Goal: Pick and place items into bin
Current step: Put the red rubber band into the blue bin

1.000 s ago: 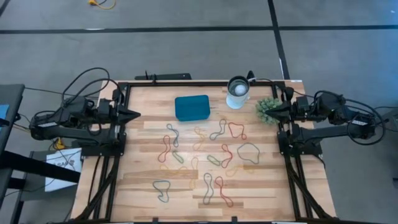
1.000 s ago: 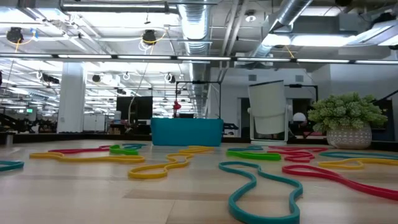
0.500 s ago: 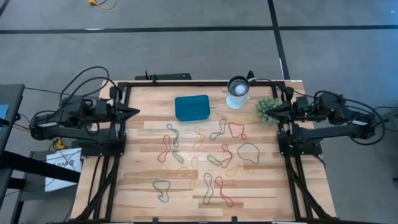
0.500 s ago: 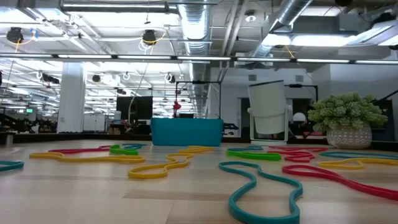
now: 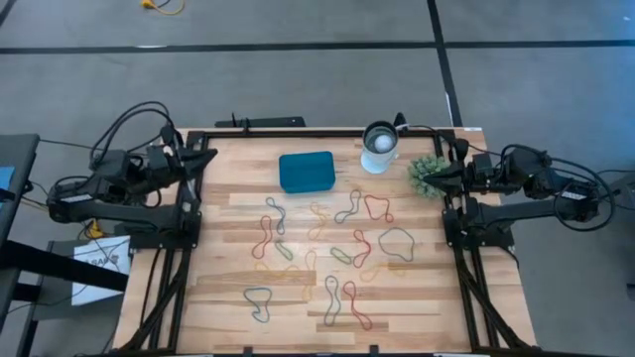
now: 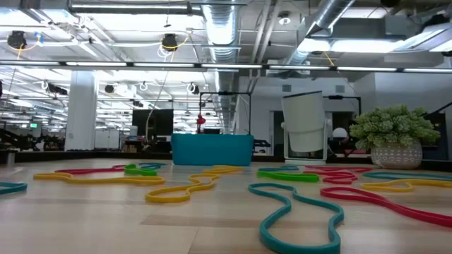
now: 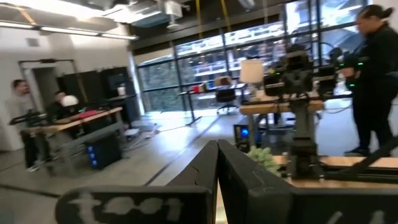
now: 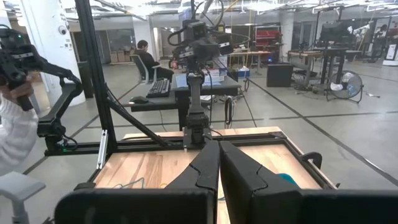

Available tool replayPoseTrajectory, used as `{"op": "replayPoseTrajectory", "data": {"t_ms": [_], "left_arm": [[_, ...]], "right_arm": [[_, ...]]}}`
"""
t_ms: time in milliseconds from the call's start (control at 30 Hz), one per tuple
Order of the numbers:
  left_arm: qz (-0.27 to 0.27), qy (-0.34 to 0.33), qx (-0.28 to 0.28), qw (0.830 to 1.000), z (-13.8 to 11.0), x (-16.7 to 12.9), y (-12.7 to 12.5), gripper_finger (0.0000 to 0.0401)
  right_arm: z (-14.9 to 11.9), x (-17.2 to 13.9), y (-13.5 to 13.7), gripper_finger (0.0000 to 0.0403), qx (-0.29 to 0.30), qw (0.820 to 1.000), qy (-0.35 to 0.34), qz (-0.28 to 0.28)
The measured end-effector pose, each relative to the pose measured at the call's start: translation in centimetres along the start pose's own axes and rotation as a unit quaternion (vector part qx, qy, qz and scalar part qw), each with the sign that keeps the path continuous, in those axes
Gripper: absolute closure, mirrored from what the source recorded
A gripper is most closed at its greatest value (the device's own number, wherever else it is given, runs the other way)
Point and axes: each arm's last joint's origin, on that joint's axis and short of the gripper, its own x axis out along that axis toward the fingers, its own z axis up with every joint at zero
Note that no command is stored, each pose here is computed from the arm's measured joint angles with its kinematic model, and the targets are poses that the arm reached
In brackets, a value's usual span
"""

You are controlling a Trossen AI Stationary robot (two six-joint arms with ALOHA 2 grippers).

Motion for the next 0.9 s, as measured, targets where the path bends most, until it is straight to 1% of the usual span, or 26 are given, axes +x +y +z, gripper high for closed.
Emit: {"op": "replayPoseTrajectory", "data": {"t_ms": [67,200,267,367,467,567,667,733,800,900], "left_arm": [[0.000,0.003,0.002,1.000,-0.1,0.1,0.0,0.0401],[-0.015,0.001,0.039,0.999,-0.1,0.2,-0.2,0.0401],[-0.019,0.002,0.041,0.999,-0.1,0.4,-0.3,0.0401],[-0.023,0.021,0.043,0.999,-0.5,1.0,-0.6,0.0401],[-0.031,0.060,0.058,0.996,-1.3,1.9,-1.2,0.0401],[-0.049,0.111,0.049,0.991,-3.1,3.3,-2.2,0.0396],[-0.082,0.161,0.056,0.982,-5.2,4.9,-3.5,0.0383],[-0.093,0.201,0.060,0.973,-6.4,5.9,-4.2,0.0371],[-0.095,0.233,0.062,0.966,-7.4,6.9,-4.8,0.0356],[-0.083,0.270,0.070,0.957,-8.8,8.0,-5.5,0.0334]], "right_arm": [[0.0,0.0,0.0,0.0394,0.000,1.000,0.000,0.000],[0.0,0.0,0.0,0.0394,0.000,1.000,0.000,0.000],[0.0,0.0,0.0,0.0394,0.000,1.000,0.000,0.000],[0.0,0.0,0.0,0.0394,0.000,1.000,0.000,0.000],[0.0,0.0,0.0,0.0394,0.000,1.000,0.000,0.000],[0.0,0.0,0.0,0.0394,-0.004,1.000,-0.001,0.000],[0.1,0.0,0.0,0.0394,-0.029,1.000,-0.006,-0.001],[0.1,0.0,0.0,0.0394,-0.039,0.999,-0.006,-0.001],[0.2,0.0,0.0,0.0394,-0.040,0.999,-0.009,-0.001],[0.7,0.1,0.0,0.0394,-0.040,0.999,-0.036,-0.002]]}}
